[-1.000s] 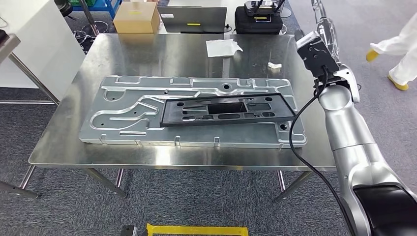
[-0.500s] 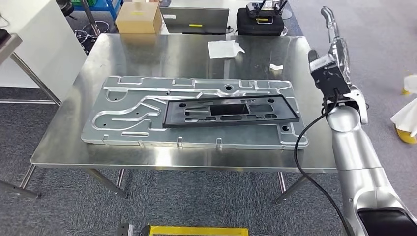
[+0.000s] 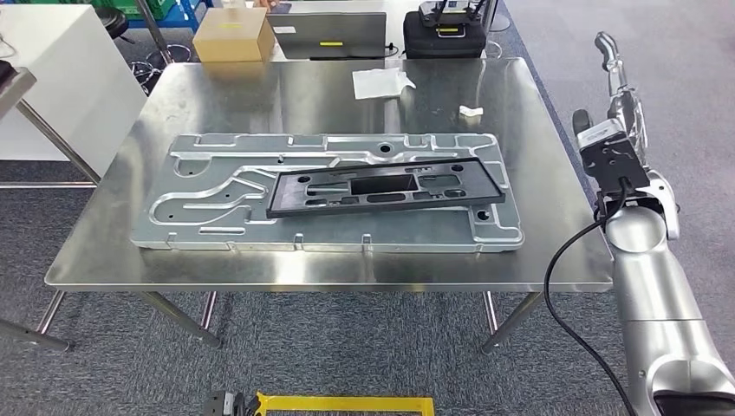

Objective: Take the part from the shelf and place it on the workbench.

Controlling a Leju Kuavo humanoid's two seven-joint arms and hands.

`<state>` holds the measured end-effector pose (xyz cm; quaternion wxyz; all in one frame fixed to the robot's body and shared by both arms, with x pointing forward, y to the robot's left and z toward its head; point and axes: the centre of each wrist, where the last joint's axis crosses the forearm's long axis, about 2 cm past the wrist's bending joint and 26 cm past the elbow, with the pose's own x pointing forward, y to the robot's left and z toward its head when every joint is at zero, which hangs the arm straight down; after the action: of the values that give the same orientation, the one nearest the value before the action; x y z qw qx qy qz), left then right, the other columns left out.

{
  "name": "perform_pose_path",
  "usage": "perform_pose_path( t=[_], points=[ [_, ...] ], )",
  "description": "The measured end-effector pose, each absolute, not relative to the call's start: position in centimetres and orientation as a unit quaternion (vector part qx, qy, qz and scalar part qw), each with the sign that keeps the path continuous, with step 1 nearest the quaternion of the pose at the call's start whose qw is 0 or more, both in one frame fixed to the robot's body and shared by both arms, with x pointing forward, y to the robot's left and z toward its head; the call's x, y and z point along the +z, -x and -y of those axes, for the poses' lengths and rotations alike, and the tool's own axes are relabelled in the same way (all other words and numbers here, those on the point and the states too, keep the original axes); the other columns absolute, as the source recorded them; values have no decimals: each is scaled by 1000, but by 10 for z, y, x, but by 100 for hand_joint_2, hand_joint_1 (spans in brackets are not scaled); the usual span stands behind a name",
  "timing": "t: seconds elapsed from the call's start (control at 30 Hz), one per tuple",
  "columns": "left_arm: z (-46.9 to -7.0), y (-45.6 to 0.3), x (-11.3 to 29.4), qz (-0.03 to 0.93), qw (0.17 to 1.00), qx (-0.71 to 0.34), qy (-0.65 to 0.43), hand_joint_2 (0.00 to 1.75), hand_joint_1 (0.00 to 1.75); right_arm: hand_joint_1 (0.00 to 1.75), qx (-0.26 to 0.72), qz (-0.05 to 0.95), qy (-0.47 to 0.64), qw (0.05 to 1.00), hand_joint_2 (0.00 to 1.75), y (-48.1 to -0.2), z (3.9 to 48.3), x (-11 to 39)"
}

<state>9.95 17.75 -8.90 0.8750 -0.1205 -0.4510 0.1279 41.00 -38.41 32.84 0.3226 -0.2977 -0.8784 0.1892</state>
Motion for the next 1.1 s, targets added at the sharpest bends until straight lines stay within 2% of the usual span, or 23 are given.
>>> perform_pose_path(
  t=[0.33, 1.1],
  points=[
    [-179, -104, -88, 451, 875, 132, 118, 0, 0, 0, 185, 881, 298, 317, 0, -411, 385, 335],
    [-202, -99, -94, 427, 892, 131, 75, 0, 0, 0, 186, 875, 299, 331, 0, -394, 420, 296]
  ],
)
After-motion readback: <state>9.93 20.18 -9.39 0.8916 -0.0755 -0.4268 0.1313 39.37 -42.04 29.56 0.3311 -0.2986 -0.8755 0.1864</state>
